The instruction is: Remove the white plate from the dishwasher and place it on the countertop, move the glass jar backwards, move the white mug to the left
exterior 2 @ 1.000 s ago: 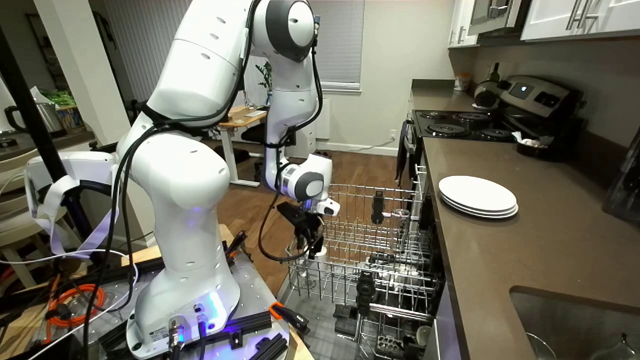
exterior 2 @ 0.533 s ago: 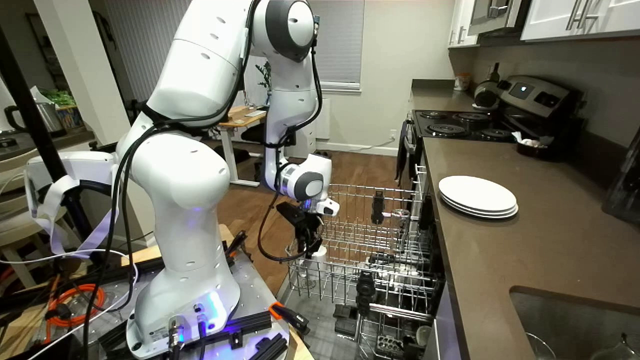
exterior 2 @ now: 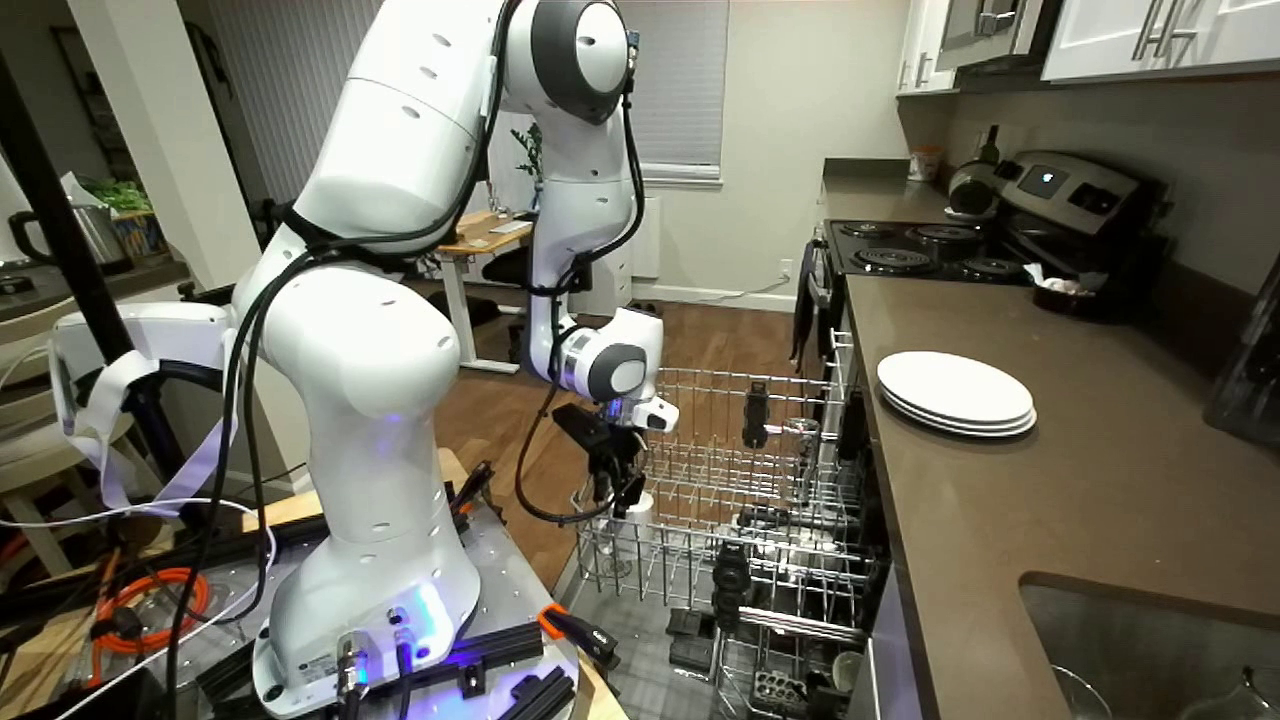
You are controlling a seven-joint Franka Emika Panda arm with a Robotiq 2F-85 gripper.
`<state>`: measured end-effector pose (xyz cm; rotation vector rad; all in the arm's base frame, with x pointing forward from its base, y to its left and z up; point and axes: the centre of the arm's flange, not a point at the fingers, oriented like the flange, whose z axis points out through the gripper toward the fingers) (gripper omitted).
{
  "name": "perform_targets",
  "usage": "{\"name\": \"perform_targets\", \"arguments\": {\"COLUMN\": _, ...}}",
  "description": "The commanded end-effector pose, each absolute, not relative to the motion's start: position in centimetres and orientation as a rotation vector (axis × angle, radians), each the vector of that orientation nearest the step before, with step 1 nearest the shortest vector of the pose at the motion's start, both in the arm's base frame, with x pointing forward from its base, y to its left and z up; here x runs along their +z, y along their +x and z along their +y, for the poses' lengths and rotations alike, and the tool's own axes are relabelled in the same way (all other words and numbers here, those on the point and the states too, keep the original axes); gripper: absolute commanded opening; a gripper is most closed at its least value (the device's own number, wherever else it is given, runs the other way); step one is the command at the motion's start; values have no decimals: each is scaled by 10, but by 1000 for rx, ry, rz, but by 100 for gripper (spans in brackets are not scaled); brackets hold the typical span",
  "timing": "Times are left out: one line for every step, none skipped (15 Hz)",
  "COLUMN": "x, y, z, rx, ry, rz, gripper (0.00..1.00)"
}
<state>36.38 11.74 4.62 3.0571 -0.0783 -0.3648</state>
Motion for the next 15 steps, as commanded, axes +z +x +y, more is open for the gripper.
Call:
{"name": "perform_targets", "arguments": {"x": 52, "y": 352, "z": 119, "rx": -368, "ry": 3060, "rz": -124, "gripper": 75}}
{"name": "perform_targets", "arguments": {"x": 53, "y": 352, "z": 119, "rx": -354, "ry": 3066, "rz": -133, "gripper": 92}}
{"name": "perform_targets", "arguments": {"x": 60, "y": 359, "z": 122, "rx": -259, "ry": 3085, "rz": -113, "gripper": 95}}
{"name": "perform_targets", "arguments": {"x": 47, "y": 365, "z": 118, "rx": -341, "ry": 3066, "rz": -83, "gripper": 77}}
{"name": "perform_targets", "arguments": {"x": 49, "y": 367, "z": 119, "rx": -309, "ry": 3076, "rz": -83, "gripper": 82}}
{"name": "perform_targets", "arguments": {"x": 50, "y": 369, "z": 119, "rx": -293, "ry": 3081, "rz": -82, "gripper": 88}}
{"name": "perform_targets", "arguments": {"x": 49, "y": 372, "z": 121, "rx": -309, "ry": 3072, "rz": -79, "gripper": 100}}
{"name": "perform_targets", "arguments": {"x": 48, "y": 373, "z": 119, "rx": -328, "ry": 3067, "rz": -76, "gripper": 100}}
{"name": "perform_targets", "arguments": {"x": 46, "y": 372, "z": 116, "rx": -342, "ry": 3065, "rz": -85, "gripper": 100}}
{"name": "perform_targets", "arguments": {"x": 46, "y": 371, "z": 113, "rx": -356, "ry": 3061, "rz": -93, "gripper": 100}}
{"name": "perform_targets", "arguments": {"x": 45, "y": 369, "z": 111, "rx": -371, "ry": 3059, "rz": -98, "gripper": 100}}
{"name": "perform_targets", "arguments": {"x": 45, "y": 367, "z": 109, "rx": -382, "ry": 3051, "rz": -106, "gripper": 100}}
{"name": "perform_targets", "arguments": {"x": 44, "y": 366, "z": 107, "rx": -398, "ry": 3043, "rz": -109, "gripper": 100}}
{"name": "perform_targets", "arguments": {"x": 43, "y": 365, "z": 105, "rx": -408, "ry": 3038, "rz": -111, "gripper": 100}}
{"name": "perform_targets", "arguments": {"x": 43, "y": 364, "z": 104, "rx": -416, "ry": 3033, "rz": -112, "gripper": 100}}
